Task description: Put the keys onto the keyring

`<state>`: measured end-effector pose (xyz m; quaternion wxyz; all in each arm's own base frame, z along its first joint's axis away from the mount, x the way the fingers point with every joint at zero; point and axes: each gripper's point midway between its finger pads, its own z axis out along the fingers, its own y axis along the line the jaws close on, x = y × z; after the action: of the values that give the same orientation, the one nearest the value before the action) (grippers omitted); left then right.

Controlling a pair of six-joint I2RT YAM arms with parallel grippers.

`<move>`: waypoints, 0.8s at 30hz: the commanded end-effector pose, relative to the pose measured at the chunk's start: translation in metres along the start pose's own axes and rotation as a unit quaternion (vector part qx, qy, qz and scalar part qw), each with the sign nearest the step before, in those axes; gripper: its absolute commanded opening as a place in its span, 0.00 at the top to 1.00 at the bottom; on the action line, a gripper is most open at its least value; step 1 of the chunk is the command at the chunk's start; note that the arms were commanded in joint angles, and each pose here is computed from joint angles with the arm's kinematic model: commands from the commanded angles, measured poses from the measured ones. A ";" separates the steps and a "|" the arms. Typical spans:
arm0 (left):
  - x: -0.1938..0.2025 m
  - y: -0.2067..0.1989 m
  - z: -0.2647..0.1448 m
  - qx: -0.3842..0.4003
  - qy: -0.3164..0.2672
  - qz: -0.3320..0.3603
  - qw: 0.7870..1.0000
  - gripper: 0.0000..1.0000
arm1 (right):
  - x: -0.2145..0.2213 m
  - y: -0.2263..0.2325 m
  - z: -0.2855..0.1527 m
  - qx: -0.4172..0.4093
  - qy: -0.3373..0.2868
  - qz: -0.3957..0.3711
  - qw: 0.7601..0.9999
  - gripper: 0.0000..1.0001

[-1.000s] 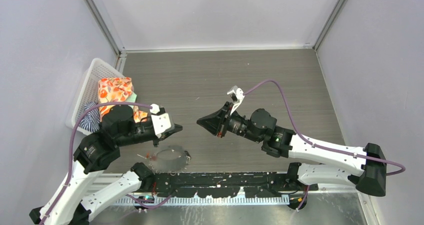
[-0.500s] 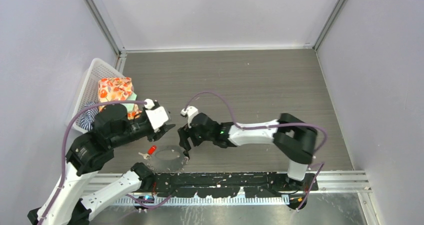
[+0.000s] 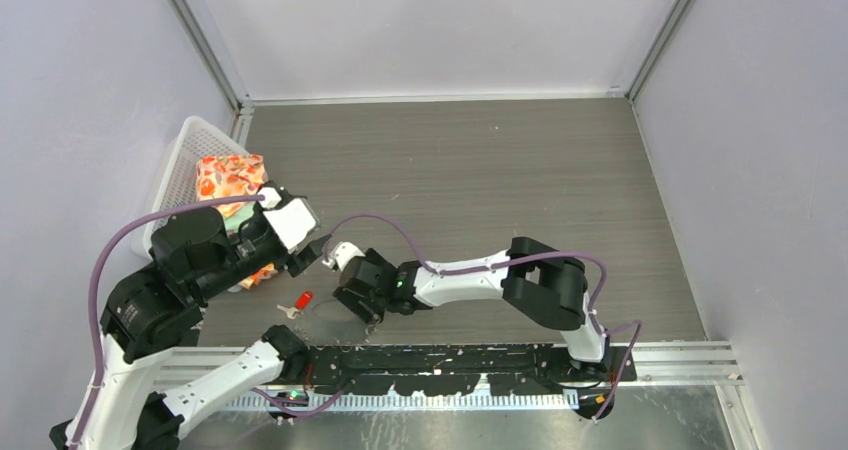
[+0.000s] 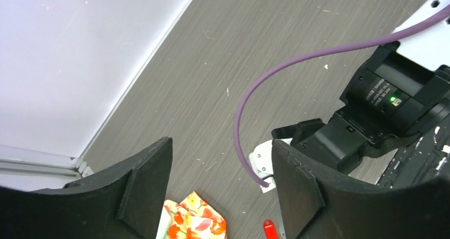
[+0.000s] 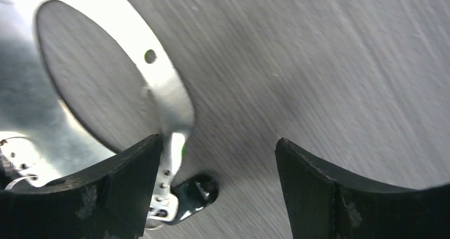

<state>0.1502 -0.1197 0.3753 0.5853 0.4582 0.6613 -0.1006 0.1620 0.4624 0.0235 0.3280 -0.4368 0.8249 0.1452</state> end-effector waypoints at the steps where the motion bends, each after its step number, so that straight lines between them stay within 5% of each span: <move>1: -0.012 0.016 0.002 -0.026 -0.006 0.017 0.999 0.30 | 0.024 -0.059 -0.029 0.104 0.047 -0.030 0.993 0.18; 12: -0.001 0.010 0.022 -0.004 0.033 0.012 0.999 0.27 | 0.095 -0.151 -0.083 0.181 0.108 0.016 0.977 0.19; 18: 0.005 0.011 0.037 -0.006 0.055 -0.012 0.998 0.25 | 0.034 -0.144 -0.108 0.130 0.026 0.031 0.991 0.18; 24: 0.014 0.045 0.055 -0.051 0.086 -0.094 0.991 0.19 | -0.041 -0.091 -0.115 -0.057 -0.094 -0.063 0.992 0.14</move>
<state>0.1983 -0.1317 0.3484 0.5202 0.4361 0.7311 -0.0682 0.2094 0.3115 0.0824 0.3403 -0.4077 0.8439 0.0756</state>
